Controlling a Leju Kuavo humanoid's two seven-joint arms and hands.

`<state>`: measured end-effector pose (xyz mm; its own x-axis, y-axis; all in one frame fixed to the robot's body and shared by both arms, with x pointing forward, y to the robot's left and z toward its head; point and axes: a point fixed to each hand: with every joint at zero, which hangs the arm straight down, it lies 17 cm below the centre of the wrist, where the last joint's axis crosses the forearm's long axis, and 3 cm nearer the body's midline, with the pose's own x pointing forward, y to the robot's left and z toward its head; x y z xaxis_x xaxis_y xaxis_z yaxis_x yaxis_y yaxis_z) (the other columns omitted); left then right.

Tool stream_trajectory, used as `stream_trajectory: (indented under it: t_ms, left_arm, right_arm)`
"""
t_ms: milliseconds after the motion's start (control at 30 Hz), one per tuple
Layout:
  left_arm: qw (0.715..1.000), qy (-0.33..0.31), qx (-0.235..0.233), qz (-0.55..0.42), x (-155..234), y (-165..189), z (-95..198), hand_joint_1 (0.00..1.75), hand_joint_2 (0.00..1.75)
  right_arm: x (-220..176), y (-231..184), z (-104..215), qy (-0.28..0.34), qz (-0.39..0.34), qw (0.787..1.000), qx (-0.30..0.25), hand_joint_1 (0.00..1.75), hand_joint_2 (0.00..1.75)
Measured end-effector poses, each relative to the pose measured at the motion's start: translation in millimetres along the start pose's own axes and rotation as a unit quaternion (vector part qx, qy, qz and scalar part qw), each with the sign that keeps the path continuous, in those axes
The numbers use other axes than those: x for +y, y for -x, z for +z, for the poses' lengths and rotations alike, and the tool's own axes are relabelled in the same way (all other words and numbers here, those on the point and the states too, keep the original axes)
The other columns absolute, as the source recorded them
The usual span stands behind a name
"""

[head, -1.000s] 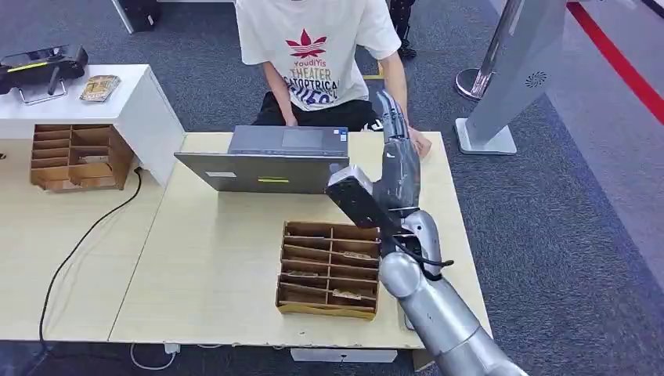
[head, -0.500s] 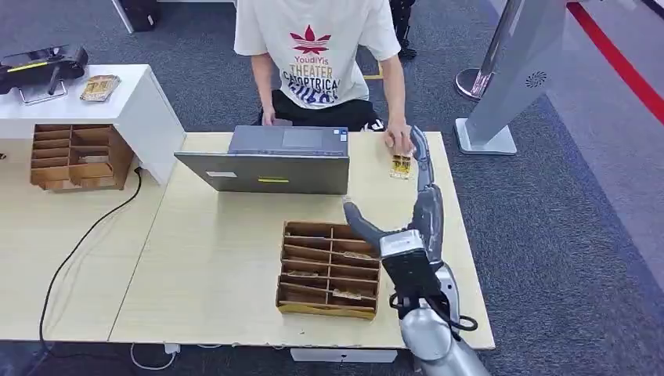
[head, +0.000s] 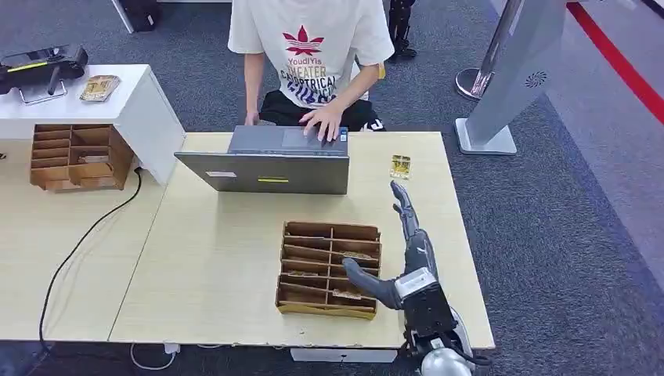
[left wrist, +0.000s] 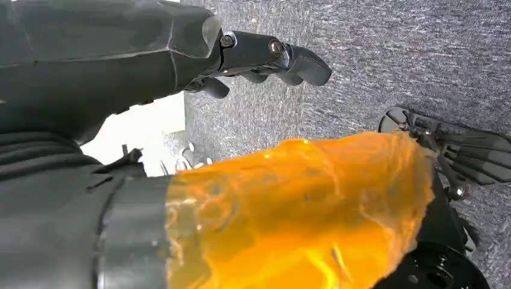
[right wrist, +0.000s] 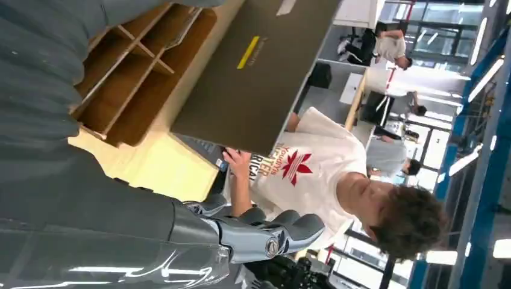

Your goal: Pass the card to the sensor for recognition and then transmit it.

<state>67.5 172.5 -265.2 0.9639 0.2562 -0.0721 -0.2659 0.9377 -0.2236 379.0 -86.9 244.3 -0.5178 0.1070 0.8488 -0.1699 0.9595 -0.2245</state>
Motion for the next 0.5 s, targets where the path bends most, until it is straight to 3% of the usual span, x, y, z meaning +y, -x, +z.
stream_trajectory:
  t_ms: [500]
  left_arm:
    - [1.0,0.001,-0.001,0.009,0,0,0,0.0,0.0]
  right_arm:
    - [35,13,20,-0.057,0.09,0.994,0.002,0.0,1.75]
